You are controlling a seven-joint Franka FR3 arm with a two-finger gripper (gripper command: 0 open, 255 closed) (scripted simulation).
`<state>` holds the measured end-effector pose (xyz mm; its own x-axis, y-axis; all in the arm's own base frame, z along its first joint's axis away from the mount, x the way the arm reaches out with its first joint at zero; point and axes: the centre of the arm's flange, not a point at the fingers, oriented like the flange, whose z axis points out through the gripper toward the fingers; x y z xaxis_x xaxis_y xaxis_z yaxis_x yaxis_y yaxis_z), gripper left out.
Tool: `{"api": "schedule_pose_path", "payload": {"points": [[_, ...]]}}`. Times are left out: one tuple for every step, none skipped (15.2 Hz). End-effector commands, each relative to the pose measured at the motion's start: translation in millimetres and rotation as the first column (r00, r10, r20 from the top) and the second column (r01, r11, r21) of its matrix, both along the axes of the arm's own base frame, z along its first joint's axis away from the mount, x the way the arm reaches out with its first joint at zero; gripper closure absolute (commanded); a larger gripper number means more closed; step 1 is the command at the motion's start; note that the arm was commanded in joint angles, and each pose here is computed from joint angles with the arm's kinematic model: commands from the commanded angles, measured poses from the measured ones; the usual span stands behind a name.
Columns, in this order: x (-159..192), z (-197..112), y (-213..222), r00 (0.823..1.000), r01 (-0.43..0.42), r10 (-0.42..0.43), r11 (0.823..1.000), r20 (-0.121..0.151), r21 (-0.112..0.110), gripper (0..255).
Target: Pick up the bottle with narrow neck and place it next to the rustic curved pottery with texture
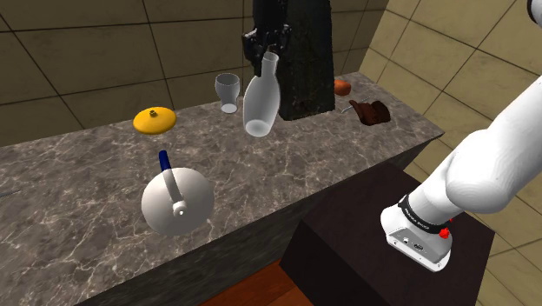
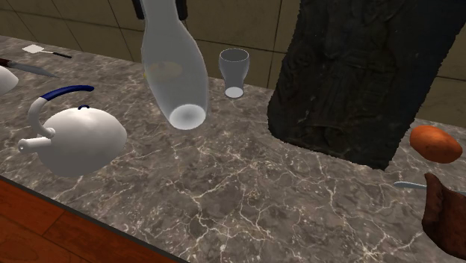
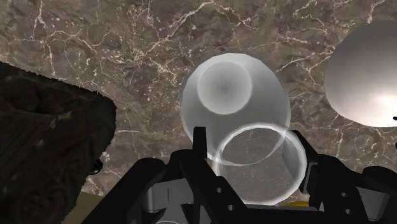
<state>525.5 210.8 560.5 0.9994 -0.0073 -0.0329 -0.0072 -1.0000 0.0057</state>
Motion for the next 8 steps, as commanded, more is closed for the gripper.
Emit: {"api": "schedule_pose_path", "payload": {"points": [[1,12,-1,1.000,0.000,0.000,1.000,0.000,0.000,255],[1,17,-1,1.000,0.000,0.000,1.000,0.000,0.000,255],[1,22,-1,1.000,0.000,0.000,1.000,0.000,0.000,255],[1,27,-1,1.000,0.000,0.000,1.000,0.000,0.000,255],[1,33,-1,1.000,0.000,0.000,1.000,0.000,0.000,255],[1,38,-1,1.000,0.000,0.000,1.000,0.000,0.000,255],[1,43,-1,1.000,0.000,0.000,1.000,0.000,0.000,255],[1,49,-1,1.000,0.000,0.000,1.000,0.000,0.000,255]]}}
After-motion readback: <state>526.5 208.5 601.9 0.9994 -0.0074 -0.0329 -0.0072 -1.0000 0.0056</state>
